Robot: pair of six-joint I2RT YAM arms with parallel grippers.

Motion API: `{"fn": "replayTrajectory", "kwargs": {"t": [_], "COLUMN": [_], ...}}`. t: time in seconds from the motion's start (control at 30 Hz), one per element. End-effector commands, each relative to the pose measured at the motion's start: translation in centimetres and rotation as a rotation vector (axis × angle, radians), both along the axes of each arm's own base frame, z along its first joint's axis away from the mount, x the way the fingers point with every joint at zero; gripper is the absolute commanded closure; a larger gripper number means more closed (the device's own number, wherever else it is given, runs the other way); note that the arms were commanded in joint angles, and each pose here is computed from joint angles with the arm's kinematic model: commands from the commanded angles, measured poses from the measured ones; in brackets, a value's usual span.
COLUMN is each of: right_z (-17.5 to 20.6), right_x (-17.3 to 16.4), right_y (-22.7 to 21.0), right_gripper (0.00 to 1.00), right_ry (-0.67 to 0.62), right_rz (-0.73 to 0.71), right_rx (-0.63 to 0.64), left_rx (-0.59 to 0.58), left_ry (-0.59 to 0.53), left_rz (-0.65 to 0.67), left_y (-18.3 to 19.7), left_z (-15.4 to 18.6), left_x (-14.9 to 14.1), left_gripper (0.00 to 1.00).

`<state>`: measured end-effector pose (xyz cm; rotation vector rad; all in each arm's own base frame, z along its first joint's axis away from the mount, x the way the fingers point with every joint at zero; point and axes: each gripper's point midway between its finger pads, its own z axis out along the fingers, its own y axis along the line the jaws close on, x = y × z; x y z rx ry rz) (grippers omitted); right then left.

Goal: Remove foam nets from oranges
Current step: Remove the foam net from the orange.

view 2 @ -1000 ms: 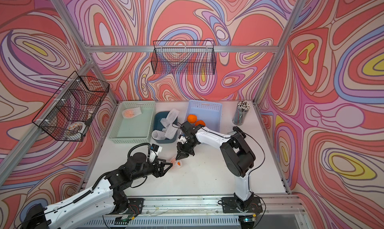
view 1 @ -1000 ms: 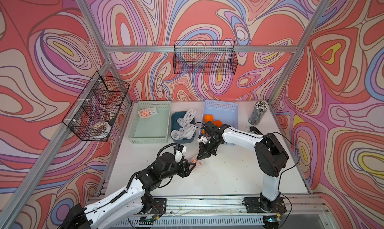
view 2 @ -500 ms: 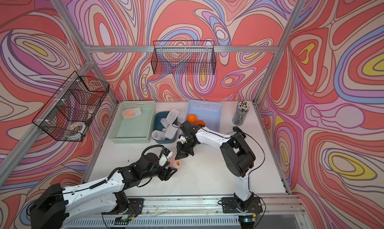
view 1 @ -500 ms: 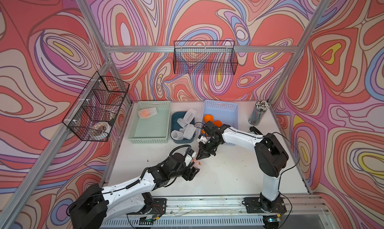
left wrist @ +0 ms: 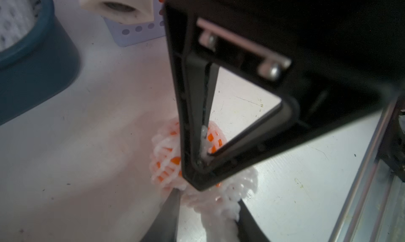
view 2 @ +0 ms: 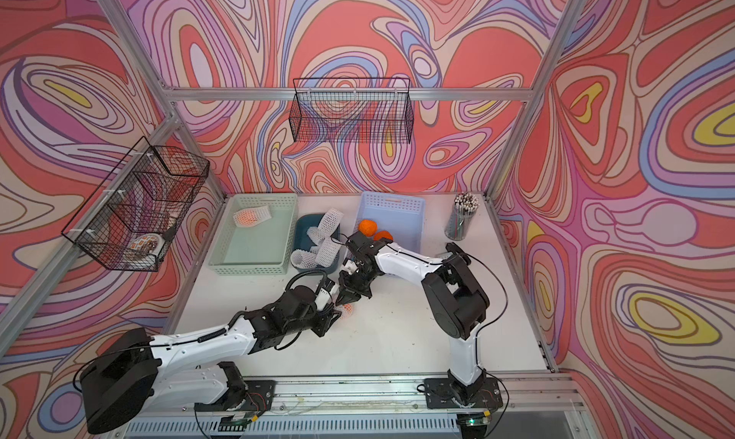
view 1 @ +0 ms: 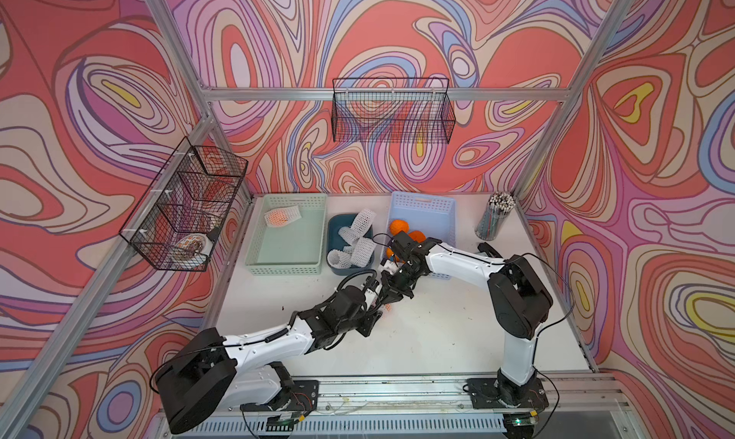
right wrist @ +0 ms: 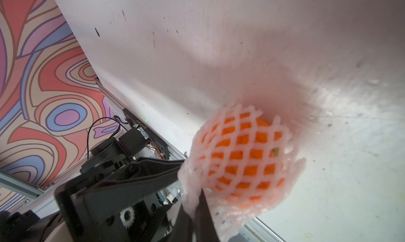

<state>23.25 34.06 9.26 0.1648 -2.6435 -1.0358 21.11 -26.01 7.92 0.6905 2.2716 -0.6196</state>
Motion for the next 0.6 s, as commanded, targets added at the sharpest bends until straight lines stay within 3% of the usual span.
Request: {"fn": "replayTrajectory", "kwargs": {"t": [0.0,0.17,0.43,0.57], "right_z": [-0.2,0.0,1.1,1.4], "right_x": [-0.3,-0.1,0.6,0.7], "right_y": [0.5,0.6,0.1,-0.4], "right_gripper": [1.00,0.94,0.68,0.61], "right_ry": [0.016,0.015,-0.056,-0.092], "right_rz": [0.010,0.012,0.007,0.000], "right_rx": [0.013,0.020,0.042,0.044], "left_rx": [-0.034,-0.075,-0.147,-0.188], "left_ry": [-0.037,-0.017,0.105,0.162], "left_rz": [0.038,0.075,0.156,0.173], "left_y": [-0.7,-1.0,-0.7,-0.1], "left_z": [2.6,3.4,3.2,3.7], "left_x": [1.3,1.6,2.1,2.4], "left_gripper": [0.79,0.94,1.00,1.00]}}
